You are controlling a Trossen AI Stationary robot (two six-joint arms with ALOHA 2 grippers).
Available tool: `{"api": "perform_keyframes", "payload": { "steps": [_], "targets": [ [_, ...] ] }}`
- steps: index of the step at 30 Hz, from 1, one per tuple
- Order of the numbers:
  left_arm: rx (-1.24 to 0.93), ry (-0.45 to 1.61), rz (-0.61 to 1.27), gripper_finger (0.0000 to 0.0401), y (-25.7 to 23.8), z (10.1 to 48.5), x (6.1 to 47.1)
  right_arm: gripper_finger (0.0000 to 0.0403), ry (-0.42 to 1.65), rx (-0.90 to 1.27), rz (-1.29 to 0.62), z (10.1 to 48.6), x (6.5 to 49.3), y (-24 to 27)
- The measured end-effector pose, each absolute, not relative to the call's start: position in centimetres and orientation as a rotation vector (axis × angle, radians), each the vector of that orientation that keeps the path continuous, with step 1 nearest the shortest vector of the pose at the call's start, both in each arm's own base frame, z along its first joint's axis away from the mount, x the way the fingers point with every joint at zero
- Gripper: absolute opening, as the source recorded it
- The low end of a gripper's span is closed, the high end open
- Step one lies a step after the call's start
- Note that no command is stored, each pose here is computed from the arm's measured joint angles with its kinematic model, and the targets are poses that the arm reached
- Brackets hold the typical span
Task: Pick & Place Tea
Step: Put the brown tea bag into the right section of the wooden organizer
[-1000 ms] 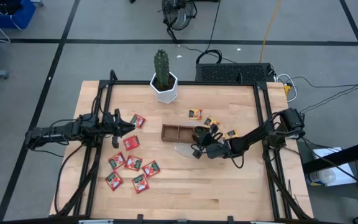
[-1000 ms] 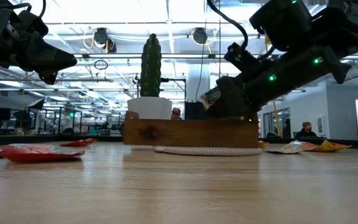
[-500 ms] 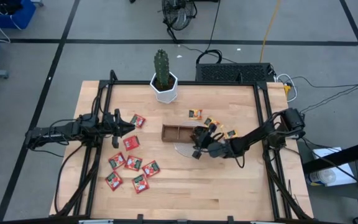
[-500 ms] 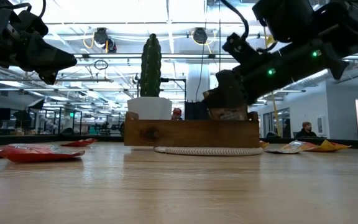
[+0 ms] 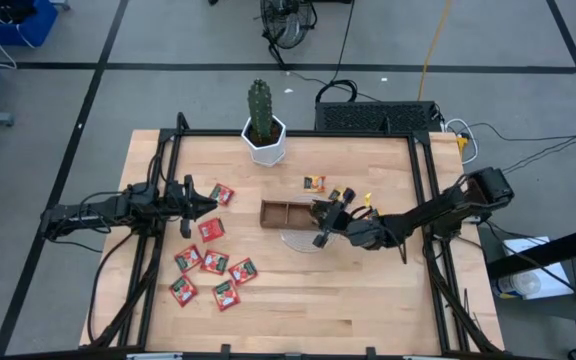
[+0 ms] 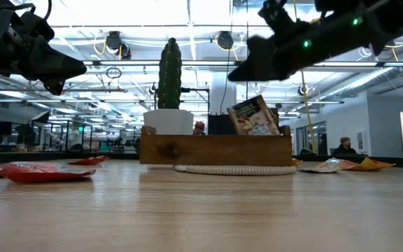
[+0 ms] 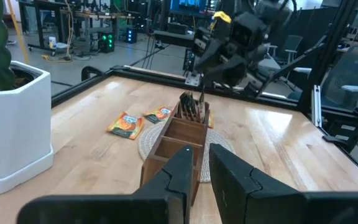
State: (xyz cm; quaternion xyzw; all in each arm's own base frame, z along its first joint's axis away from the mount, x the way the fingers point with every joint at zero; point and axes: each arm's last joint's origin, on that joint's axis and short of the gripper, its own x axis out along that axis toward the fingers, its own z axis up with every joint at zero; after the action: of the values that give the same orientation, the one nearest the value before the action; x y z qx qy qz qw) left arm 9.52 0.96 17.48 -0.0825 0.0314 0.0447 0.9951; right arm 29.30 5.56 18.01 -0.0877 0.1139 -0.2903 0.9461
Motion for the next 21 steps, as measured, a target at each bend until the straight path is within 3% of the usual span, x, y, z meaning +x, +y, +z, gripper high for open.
{"api": "perform_keyframes", "payload": {
  "steps": [4, 9, 15, 21],
  "targets": [
    [-0.165, 0.063, 0.09, 0.0058, 1.0, 17.5, 9.5, 0.0099, 0.239, -0.207, -0.447, 18.8, 29.0, 6.2],
    [-0.165, 0.063, 0.09, 0.0058, 1.0, 17.5, 9.5, 0.0015, 0.431, -0.309, -0.308, 20.1, 30.1, 8.0],
    [-0.166, 0.063, 0.089, 0.0058, 1.0, 17.5, 9.5, 0.0001, 0.748, -0.336, -0.365, 22.1, 30.8, 7.0],
    [-0.165, 0.063, 0.09, 0.0058, 1.0, 17.5, 9.5, 0.0, 0.882, -0.246, -0.309, 21.9, 30.8, 4.6]
  ]
}}
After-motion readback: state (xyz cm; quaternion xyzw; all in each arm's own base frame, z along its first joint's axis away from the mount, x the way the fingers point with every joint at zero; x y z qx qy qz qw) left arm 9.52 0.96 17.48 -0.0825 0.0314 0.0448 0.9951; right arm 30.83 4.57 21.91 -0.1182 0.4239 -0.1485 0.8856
